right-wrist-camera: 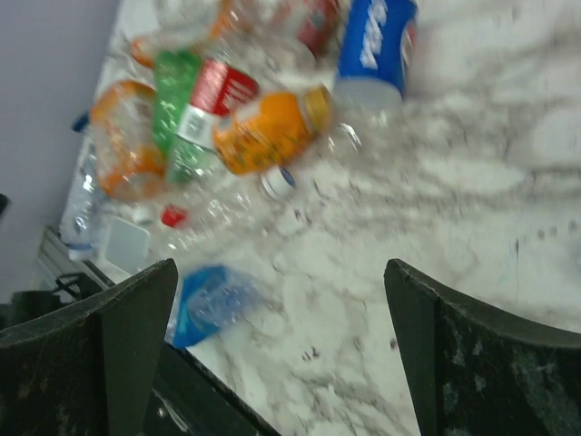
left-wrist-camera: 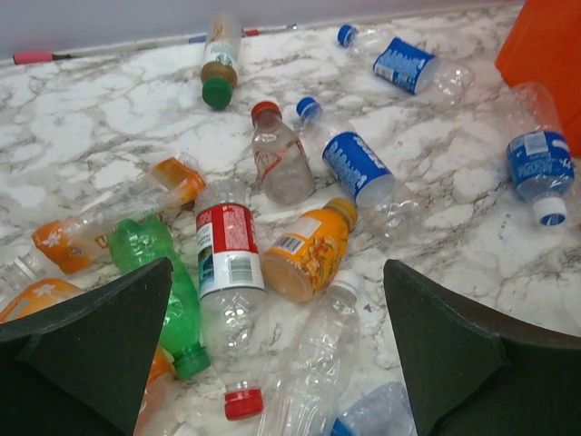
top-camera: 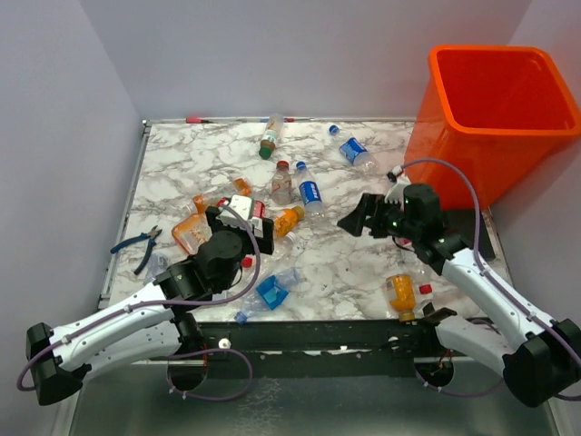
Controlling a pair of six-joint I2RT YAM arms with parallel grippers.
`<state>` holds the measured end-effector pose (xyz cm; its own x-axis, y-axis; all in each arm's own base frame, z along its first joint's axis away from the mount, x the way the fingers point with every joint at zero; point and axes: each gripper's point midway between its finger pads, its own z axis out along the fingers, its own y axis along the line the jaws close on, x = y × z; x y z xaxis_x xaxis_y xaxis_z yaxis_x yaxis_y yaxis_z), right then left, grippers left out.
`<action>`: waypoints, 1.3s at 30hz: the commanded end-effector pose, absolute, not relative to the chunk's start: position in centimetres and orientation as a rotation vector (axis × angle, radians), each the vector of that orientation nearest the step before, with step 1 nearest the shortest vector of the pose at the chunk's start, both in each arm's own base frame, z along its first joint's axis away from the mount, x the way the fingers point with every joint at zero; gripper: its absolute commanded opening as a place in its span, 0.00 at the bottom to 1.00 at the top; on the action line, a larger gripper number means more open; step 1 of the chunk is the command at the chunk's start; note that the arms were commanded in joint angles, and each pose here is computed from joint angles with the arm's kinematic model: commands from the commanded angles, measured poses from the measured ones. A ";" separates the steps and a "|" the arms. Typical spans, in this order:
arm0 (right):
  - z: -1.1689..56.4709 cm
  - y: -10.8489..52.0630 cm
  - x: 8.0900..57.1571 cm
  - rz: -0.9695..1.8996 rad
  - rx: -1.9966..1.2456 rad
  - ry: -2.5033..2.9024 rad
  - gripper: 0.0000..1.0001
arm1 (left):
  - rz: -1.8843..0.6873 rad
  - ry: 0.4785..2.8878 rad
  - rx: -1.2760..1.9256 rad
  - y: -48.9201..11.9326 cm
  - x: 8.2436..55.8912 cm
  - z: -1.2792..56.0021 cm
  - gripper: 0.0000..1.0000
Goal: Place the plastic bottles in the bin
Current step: Pick up the plastic bottle from the corner of the board.
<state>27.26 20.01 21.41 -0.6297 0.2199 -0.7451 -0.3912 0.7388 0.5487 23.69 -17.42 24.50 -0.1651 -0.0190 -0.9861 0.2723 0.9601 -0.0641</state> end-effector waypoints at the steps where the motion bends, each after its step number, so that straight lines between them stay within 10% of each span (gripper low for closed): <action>1: 16.5 18.4 26.3 0.825 0.015 2.176 0.99 | -0.259 1.859 0.249 -17.8 22.7 20.5 0.99; 21: 9.8 17.7 24.1 0.815 0.166 2.287 0.99 | -0.410 2.278 0.891 -26.1 14.8 13.6 0.99; 39: 14.0 16.5 23.1 0.813 0.174 2.179 1.00 | -0.088 2.436 1.110 -26.2 14.8 4.7 0.63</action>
<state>23.26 17.09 13.59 -0.6889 0.3639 -0.6269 -0.1583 0.7685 0.6200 14.80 -25.33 5.16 -0.5850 0.6778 -0.4454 0.7065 0.6956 0.1308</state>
